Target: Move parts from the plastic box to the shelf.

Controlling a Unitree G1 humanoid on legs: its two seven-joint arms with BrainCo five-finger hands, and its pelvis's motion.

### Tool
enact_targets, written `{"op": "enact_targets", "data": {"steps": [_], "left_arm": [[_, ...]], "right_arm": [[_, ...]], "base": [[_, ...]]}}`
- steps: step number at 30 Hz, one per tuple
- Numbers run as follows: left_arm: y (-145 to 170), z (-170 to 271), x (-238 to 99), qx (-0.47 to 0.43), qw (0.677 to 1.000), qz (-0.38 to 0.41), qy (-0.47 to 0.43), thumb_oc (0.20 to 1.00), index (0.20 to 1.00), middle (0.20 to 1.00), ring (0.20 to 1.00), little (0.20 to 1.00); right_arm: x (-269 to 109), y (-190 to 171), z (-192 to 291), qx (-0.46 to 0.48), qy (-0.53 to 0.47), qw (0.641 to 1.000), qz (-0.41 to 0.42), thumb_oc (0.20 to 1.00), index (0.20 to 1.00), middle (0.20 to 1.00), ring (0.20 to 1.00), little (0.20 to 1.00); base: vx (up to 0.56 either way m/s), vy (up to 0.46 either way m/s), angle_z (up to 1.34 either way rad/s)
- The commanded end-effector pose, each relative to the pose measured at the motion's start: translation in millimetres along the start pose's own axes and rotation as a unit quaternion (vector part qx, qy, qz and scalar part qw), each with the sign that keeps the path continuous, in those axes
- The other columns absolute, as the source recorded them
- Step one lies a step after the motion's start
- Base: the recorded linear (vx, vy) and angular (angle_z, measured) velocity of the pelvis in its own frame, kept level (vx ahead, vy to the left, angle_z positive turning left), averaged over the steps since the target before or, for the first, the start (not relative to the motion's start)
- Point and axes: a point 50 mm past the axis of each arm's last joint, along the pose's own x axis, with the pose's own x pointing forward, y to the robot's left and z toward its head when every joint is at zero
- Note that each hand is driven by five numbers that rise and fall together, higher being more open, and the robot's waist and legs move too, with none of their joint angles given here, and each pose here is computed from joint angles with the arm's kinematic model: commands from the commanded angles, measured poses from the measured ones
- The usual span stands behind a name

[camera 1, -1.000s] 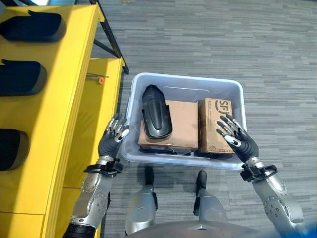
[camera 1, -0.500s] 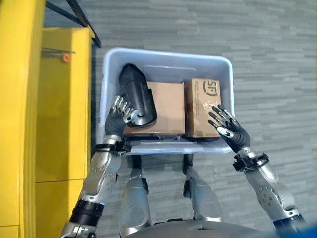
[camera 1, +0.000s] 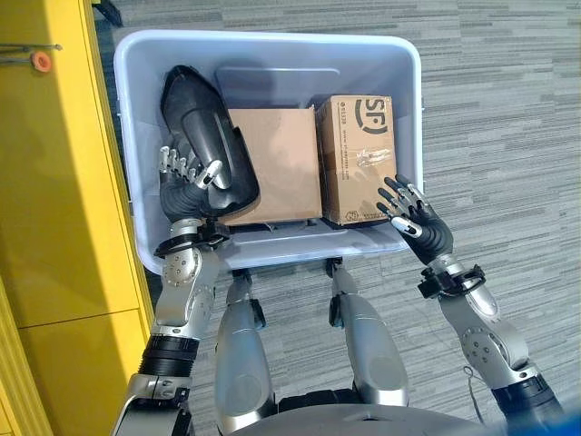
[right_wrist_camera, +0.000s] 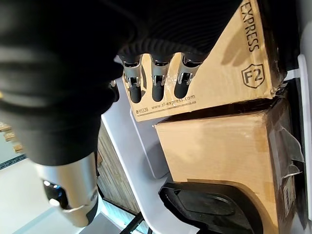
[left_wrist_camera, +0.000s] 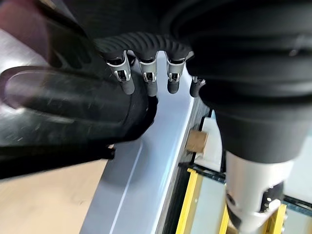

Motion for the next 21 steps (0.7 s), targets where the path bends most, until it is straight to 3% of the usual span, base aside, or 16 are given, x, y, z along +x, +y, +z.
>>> {"op": "enact_targets", "data": {"steps": [1,13,21], "left_arm": [[9.1,33.2,15.2,0.047,0.993,0.025,-0.105,1.000,1.000,1.000,1.000,1.000],[0.3,65.9,14.3,0.060,0.978,0.023,-0.196,1.000,1.000,1.000,1.000,1.000],[3.0,66.8,15.0,0.058,0.976,0.044,-0.203,1.000,1.000,1.000,1.000,1.000]], "right_arm": [[5.1,10.1,26.3,-0.013,-0.068,0.997,0.033,1.000,1.000,1.000,1.000,1.000],[3.2,14.1,33.2,-0.021,-0.086,0.995,0.046,1.000,1.000,1.000,1.000,1.000],[4.1,15.4,35.7,-0.028,-0.094,0.994,0.048,1.000,1.000,1.000,1.000,1.000]], "base": [[0.00,0.000,0.00],[0.00,0.000,0.00],[0.00,0.000,0.00]]}}
